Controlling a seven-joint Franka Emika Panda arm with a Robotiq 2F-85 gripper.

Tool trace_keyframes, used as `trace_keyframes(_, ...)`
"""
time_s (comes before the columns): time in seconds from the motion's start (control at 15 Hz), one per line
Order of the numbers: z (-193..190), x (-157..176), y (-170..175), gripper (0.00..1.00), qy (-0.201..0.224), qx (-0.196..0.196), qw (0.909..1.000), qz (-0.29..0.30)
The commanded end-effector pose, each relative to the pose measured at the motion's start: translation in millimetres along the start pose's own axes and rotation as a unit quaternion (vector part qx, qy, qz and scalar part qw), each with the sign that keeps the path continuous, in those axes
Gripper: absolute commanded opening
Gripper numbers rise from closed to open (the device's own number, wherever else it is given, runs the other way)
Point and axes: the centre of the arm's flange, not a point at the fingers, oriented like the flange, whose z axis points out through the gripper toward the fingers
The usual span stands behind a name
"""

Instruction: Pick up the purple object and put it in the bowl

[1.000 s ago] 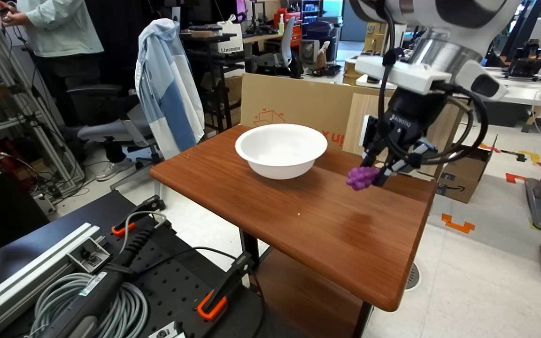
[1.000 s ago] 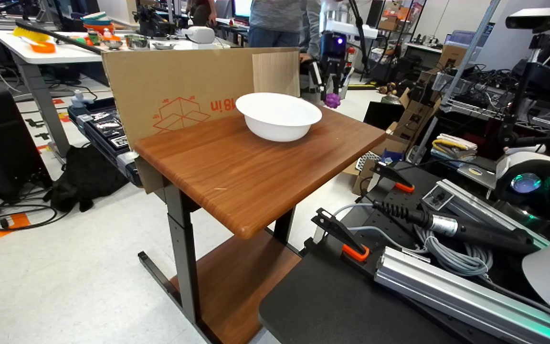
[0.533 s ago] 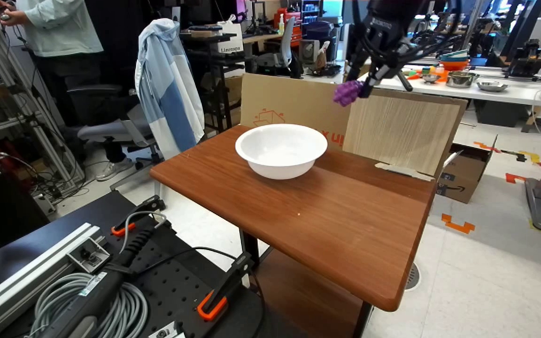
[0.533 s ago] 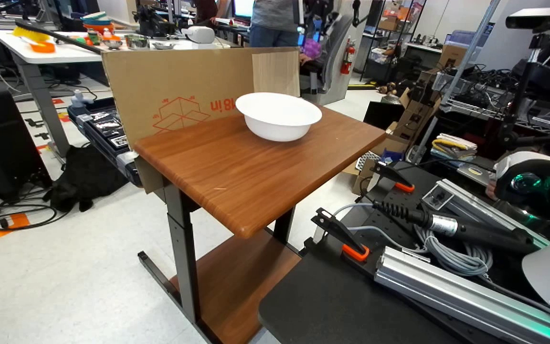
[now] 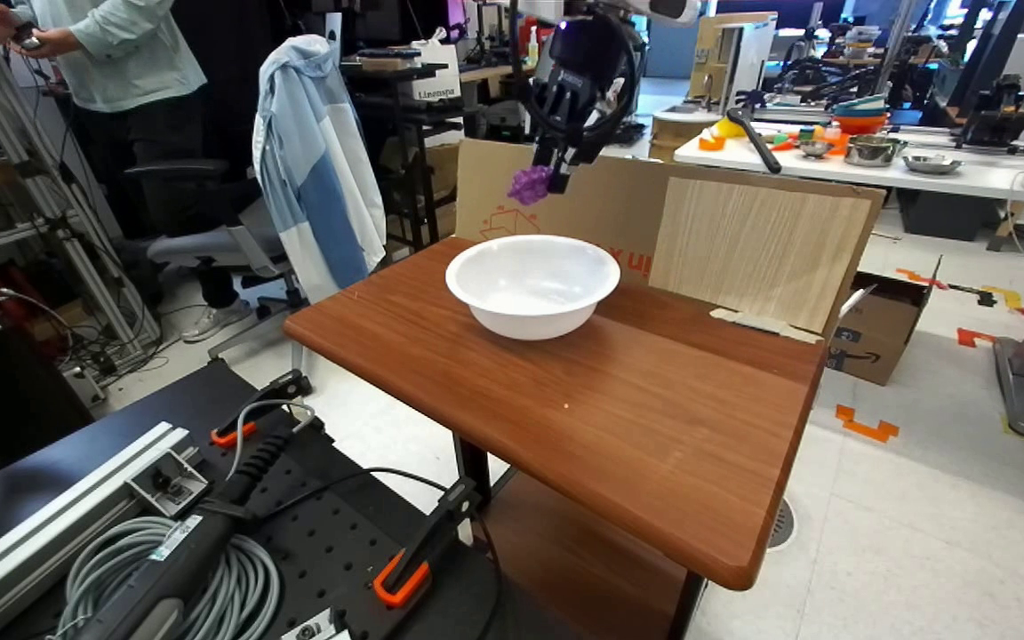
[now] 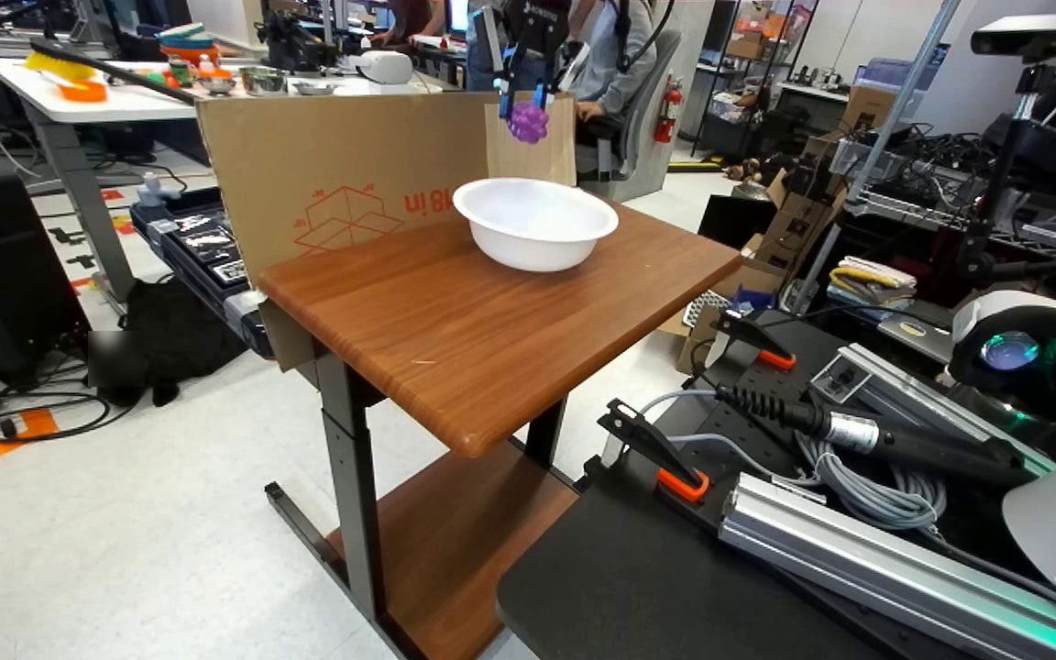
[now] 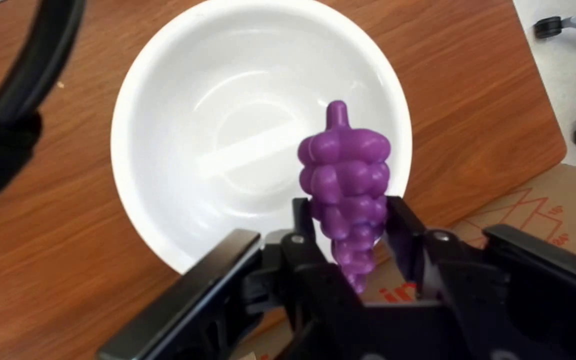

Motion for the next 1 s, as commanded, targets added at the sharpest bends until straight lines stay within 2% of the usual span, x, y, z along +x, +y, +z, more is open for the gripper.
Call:
trace_keyframes(0.0,30,1,0,0.15,-0.015,-0.002,0.9993,0.035)
trace_keyframes(0.27,55,7,17,0.15,-0.030,-0.023,0.9965,0.074)
trace_keyframes(0.33,59,6,20,0.64,-0.032,-0.027,0.9954,0.086)
trace_keyframes(0.4,54,5,18,0.41,-0.036,-0.020,0.9970,0.065)
trace_keyframes(0.6,61,7,23,0.61,-0.040,-0.023,0.9959,0.078)
trace_keyframes(0.67,61,7,23,0.64,-0.040,-0.023,0.9958,0.079)
trace_keyframes(0.93,61,7,23,0.64,-0.040,-0.023,0.9957,0.080)
